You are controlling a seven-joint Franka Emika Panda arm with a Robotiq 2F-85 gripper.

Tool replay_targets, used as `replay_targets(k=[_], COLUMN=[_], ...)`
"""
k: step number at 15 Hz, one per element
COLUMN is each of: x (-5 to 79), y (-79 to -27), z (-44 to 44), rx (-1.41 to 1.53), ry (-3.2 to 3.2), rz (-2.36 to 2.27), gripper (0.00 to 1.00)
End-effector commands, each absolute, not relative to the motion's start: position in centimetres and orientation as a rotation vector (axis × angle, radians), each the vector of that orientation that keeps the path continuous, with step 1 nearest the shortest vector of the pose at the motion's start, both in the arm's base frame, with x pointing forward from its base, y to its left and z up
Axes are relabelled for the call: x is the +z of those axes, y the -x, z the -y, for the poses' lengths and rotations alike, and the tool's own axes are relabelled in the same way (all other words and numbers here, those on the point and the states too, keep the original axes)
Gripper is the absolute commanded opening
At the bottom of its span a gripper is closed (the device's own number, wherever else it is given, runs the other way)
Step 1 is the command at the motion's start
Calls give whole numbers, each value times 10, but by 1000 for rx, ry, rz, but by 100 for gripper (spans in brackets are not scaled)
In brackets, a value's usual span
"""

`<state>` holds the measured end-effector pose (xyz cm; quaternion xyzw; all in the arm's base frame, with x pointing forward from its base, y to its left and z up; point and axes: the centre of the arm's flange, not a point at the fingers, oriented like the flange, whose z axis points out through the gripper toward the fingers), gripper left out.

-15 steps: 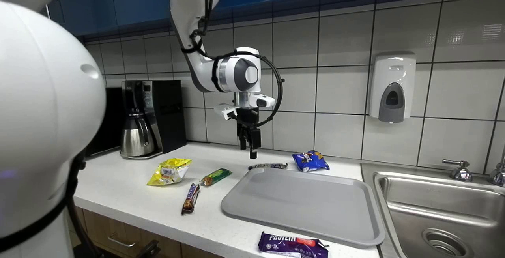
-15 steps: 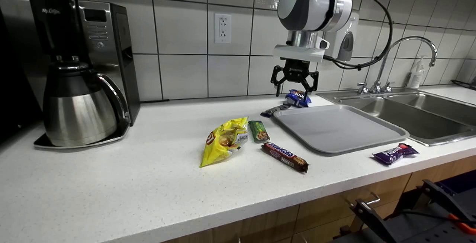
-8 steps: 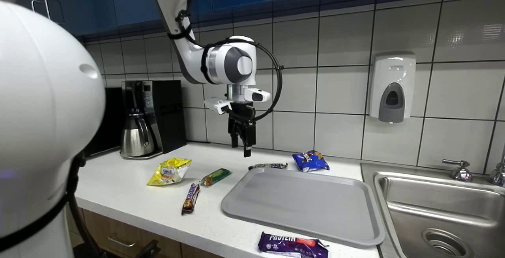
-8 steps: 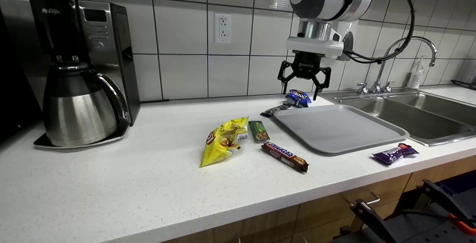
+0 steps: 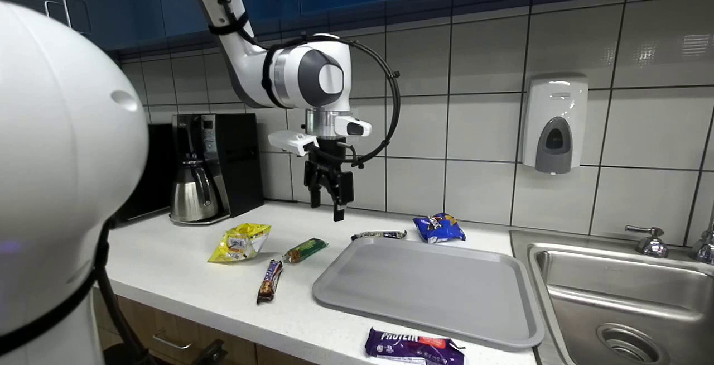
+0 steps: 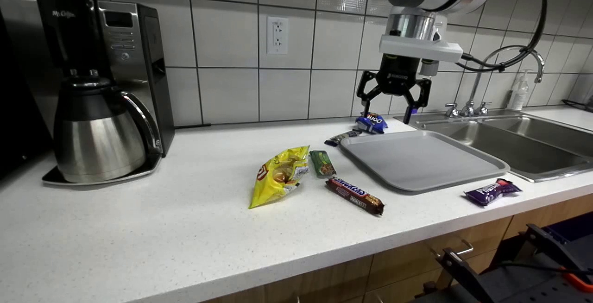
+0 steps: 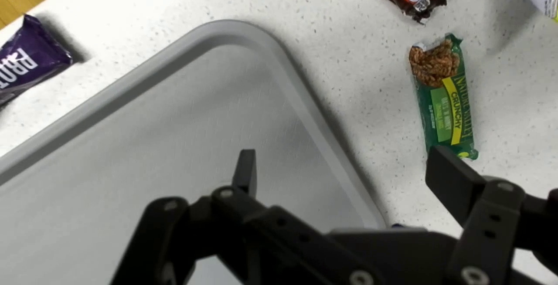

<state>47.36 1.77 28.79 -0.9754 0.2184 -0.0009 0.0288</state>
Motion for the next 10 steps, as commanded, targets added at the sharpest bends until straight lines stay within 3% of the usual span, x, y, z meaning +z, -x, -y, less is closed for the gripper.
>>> replay_targets(k=[1, 10], x=[306, 323], y=[-438, -382], z=[-12, -7], rx=[-22, -49], ry=[3013, 3035], rz=[-543, -268], gripper=[100, 100])
